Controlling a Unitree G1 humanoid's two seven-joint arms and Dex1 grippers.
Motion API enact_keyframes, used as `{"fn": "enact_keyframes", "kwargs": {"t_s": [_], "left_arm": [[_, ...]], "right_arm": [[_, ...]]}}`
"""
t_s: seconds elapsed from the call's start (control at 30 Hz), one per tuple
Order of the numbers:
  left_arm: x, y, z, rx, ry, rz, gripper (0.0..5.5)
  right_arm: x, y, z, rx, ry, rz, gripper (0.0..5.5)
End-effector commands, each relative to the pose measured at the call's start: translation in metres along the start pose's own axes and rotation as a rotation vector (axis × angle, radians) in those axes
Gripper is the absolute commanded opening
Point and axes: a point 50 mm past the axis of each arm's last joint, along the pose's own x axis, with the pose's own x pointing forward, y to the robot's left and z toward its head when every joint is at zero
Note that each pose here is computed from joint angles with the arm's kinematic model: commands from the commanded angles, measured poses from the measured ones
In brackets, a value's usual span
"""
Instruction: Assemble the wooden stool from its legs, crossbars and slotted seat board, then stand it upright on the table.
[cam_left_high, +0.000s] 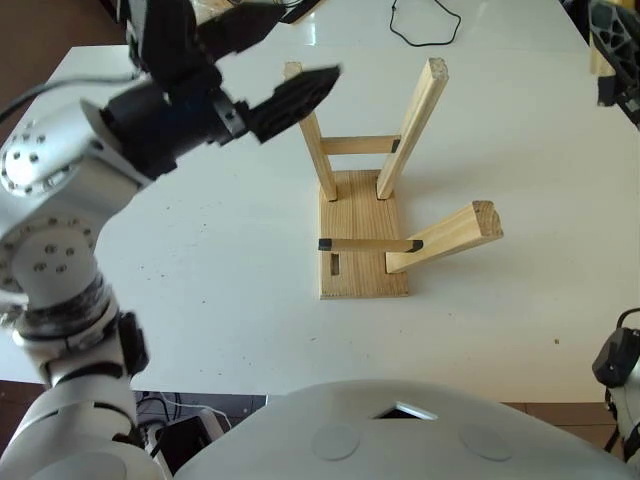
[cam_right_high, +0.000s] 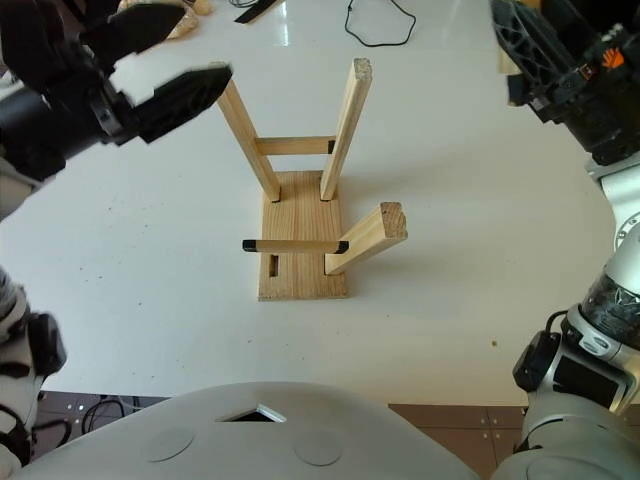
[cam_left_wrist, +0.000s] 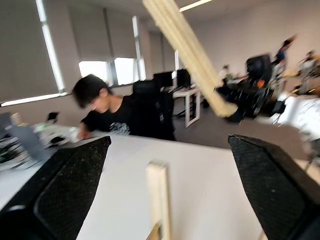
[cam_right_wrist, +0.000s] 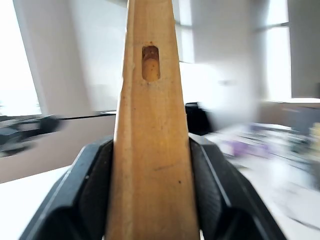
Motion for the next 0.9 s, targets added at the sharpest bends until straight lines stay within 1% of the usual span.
{"fn": "enact_keyframes", "kwargs": {"t_s": [0.03,0.13,0.2,0.4,0.6,0.73,0.9], "left_arm": [[0.014,-0.006,0.014,-0.093,-0.077,-0.139,4.36],[0.02,-0.014,0.02,-0.106,-0.085,-0.217,4.36],[0.023,-0.02,0.021,-0.112,-0.086,-0.248,4.36],[0.034,-0.025,0.014,-0.135,-0.058,-0.282,4.36],[0.04,-0.031,0.005,-0.13,-0.042,-0.339,4.36],[0.041,-0.032,0.004,-0.127,-0.044,-0.344,3.79],[0.042,-0.034,0.004,-0.115,-0.035,-0.36,3.76]], "right_arm": [[0.027,0.03,0.005,0.075,0.025,0.309,2.05],[0.041,0.036,0.008,0.11,0.028,0.412,2.05],[0.045,0.037,0.007,0.115,0.054,0.449,2.05],[0.04,0.037,-0.014,0.145,0.213,0.547,2.05],[0.036,0.029,-0.016,0.133,0.251,0.561,2.05],[0.032,0.024,-0.014,0.111,0.268,0.558,2.05],[0.028,0.018,-0.013,0.089,0.291,0.554,2.05]]}}
